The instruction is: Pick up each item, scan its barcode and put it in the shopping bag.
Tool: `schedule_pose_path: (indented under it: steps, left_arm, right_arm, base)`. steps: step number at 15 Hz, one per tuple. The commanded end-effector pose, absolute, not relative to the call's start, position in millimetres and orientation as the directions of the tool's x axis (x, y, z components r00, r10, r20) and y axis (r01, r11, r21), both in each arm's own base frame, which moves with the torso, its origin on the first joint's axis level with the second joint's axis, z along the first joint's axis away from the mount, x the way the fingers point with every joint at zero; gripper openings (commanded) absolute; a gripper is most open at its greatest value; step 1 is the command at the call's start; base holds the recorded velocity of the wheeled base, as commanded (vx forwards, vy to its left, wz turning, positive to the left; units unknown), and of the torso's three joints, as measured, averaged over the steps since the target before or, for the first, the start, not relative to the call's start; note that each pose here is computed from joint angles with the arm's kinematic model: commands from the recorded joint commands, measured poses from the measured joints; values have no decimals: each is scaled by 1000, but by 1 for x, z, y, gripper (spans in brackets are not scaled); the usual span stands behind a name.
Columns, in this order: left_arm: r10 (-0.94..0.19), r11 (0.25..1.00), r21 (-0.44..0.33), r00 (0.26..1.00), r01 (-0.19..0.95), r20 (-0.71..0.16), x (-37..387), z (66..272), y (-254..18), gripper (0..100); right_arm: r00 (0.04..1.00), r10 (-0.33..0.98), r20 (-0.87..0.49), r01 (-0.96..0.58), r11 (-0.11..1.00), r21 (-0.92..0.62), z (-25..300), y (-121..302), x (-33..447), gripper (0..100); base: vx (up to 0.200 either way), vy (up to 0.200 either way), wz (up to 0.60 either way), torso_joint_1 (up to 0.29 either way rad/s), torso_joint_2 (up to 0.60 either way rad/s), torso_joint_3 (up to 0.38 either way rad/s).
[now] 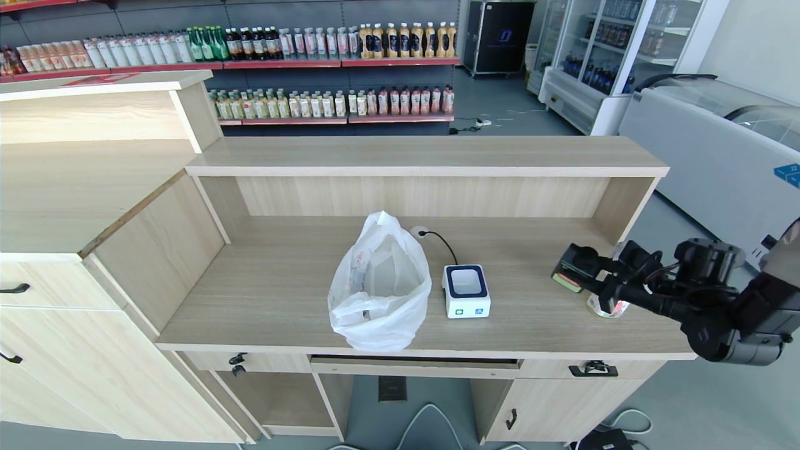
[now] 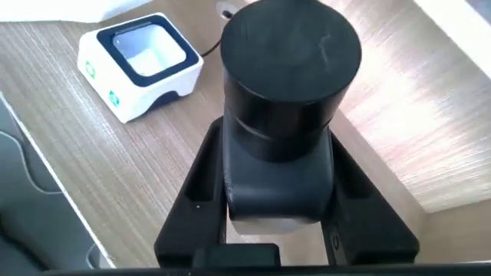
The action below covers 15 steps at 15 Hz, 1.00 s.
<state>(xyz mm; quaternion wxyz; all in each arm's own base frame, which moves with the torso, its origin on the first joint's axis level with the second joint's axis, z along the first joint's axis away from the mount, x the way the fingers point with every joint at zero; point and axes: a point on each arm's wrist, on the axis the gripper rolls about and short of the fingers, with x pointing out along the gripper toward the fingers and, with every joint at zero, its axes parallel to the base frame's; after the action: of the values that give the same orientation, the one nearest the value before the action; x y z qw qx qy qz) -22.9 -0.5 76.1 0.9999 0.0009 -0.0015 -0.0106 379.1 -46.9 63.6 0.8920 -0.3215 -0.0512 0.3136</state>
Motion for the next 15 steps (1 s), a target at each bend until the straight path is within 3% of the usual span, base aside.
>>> schedule_pose_path:
  steps: [1,3,6,8,10,11,13,15]
  left_arm:
    - [-21,1000,2,1000,21,3,-23,76,0,100]
    - [-21,1000,2,1000,21,3,-23,76,0,100]
    - [-20,1000,2,1000,20,3,-23,76,0,100]
    - [-20,1000,2,1000,20,3,-23,76,0,100]
    - [-20,1000,2,1000,20,3,-23,76,0,100]
    - [-21,1000,2,1000,21,3,-23,76,0,100]
    - [-20,1000,2,1000,20,2,-23,76,0,100]
    - [-20,1000,2,1000,20,3,-23,76,0,100]
  right_arm:
    - [838,543,48,-260,475,-840,155,-63,308,0]
    - [787,615,52,-230,371,-900,178,-60,288,0]
    - [664,747,-16,-56,28,-998,199,-41,248,0]
    - [619,782,-71,109,-175,-979,205,-31,218,0]
    - [583,808,-83,252,-276,-927,211,-13,187,0]
    - [513,855,-76,377,-304,-875,209,8,158,0]
    - [394,918,-37,588,-283,-758,218,29,129,0]
    - [318,947,-48,679,-263,-686,214,40,132,0]
  base:
    - [0,0,0,0,0,0]
    - [0,0,0,0,0,0]
    - [0,0,0,0,0,0]
    - [0,0,0,0,0,0]
    - [0,0,0,0,0,0]
    - [0,0,0,0,0,0]
    - [0,0,0,0,0,0]
    - [0,0,0,0,0,0]
